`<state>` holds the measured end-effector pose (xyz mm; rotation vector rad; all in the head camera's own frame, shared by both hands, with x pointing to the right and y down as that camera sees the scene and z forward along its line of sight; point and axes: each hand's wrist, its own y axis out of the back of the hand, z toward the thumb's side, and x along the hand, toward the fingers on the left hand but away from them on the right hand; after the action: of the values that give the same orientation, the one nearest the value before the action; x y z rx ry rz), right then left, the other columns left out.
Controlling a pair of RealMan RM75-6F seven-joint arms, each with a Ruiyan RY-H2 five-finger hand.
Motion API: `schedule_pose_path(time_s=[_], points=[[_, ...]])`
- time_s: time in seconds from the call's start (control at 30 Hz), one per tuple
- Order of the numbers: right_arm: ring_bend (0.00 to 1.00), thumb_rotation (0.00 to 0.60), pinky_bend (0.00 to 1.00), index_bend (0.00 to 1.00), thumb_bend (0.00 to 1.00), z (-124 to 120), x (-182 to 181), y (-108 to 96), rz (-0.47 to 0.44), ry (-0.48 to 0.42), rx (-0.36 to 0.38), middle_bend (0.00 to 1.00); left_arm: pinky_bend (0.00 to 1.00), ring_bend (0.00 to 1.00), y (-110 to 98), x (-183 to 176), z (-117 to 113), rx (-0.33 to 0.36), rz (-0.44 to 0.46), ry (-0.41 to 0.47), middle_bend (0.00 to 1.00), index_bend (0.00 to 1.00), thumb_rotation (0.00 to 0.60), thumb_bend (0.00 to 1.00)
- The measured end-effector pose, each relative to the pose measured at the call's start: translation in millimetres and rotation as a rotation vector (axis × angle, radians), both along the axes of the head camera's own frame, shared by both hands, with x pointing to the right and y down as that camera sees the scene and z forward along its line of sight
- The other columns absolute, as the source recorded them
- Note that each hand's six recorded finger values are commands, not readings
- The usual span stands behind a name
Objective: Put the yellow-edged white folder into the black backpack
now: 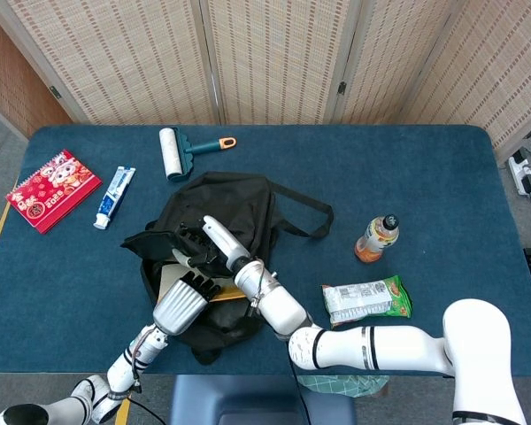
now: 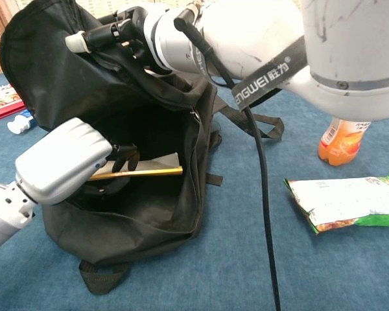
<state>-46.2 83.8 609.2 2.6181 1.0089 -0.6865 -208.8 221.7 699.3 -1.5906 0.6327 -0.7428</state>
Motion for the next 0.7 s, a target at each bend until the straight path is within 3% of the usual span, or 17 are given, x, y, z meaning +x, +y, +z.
schedule_pose_path(time_s=[0.33, 0.7], points=[[0.52, 0.600, 0.66, 0.84, 0.78, 0, -2, 5, -0.012, -0.004, -0.006, 0.51, 0.68, 0.67, -28, 7, 4, 0.056, -0.012, -0.066, 0.75, 0.75, 0.600, 0.49], [0.52, 0.600, 0.66, 0.84, 0.78, -1, -4, 7, -0.016, -0.016, -0.008, 0.51, 0.68, 0.67, -40, 22, 11, 0.101, 0.029, -0.122, 0.75, 0.75, 0.600, 0.49]])
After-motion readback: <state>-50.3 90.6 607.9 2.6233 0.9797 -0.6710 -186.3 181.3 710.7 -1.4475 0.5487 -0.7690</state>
